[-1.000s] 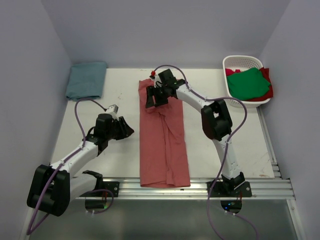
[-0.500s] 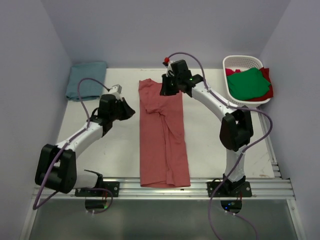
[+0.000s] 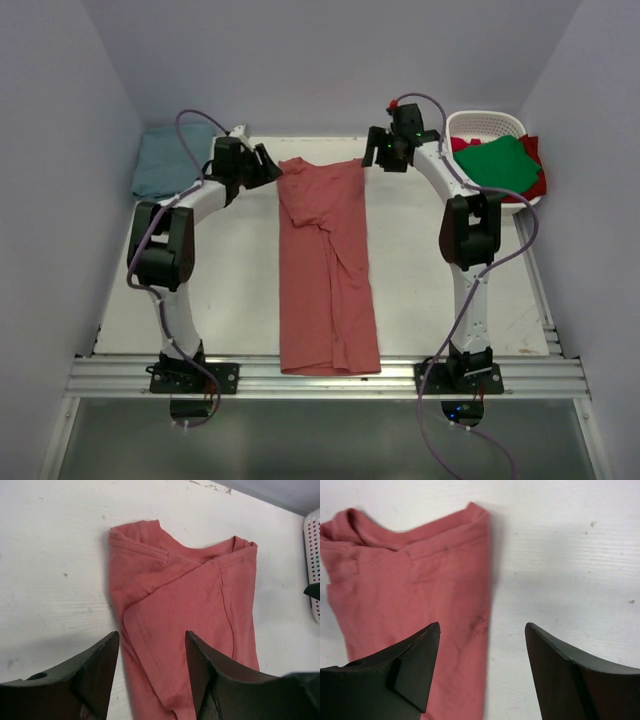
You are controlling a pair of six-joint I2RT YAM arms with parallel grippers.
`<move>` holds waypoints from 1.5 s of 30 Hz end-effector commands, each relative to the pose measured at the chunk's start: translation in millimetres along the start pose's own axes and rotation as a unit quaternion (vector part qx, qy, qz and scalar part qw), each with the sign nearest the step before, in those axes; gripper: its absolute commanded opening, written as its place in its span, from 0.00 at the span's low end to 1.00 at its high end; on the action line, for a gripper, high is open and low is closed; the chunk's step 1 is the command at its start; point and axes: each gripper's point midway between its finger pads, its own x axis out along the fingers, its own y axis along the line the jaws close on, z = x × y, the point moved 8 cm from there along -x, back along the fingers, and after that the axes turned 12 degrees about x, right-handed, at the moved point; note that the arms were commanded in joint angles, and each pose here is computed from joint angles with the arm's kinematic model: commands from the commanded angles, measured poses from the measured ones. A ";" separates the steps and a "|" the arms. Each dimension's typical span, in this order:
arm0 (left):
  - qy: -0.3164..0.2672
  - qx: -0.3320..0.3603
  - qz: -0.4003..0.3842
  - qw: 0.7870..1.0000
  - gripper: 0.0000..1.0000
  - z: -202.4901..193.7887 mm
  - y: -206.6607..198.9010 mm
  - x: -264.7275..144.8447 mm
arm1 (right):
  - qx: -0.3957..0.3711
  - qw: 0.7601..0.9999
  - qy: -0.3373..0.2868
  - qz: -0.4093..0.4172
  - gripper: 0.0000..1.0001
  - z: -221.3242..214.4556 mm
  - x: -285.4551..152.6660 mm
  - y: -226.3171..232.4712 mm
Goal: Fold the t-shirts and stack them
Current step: Grab the bottom of the folded rectangular tshirt with both arms
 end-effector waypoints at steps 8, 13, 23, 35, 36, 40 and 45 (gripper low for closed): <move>0.011 0.015 -0.131 0.991 0.60 13.0 -3.4 10.3 | 0.020 0.997 0.040 0.061 0.72 -13.7 -9.5 -20.5; 0.041 -0.017 -0.136 0.990 0.61 -39.3 -15.8 -64.0 | 0.054 0.994 0.032 0.088 0.72 -59.8 -75.4 -27.0; 0.210 -0.059 -0.123 0.968 0.65 -186.0 -58.0 -215.0 | 0.054 0.985 0.156 0.054 0.74 -233.4 -173.3 -67.9; 0.347 -0.082 -0.122 0.926 0.65 -267.6 -64.6 -285.5 | 0.087 0.957 0.273 0.048 0.75 -342.8 -221.6 -100.2; 0.356 -0.083 -0.118 0.923 0.65 -274.5 -61.8 -285.7 | 0.087 0.956 0.275 0.048 0.75 -345.1 -224.3 -101.7; 0.385 -0.078 -0.117 0.912 0.64 -288.8 -61.5 -282.4 | 0.106 0.946 0.302 0.048 0.74 -357.5 -230.5 -106.9; 0.419 -0.043 -0.117 0.899 0.64 -299.4 -69.7 -275.2 | 0.117 0.938 0.324 0.048 0.71 -367.5 -232.3 -111.4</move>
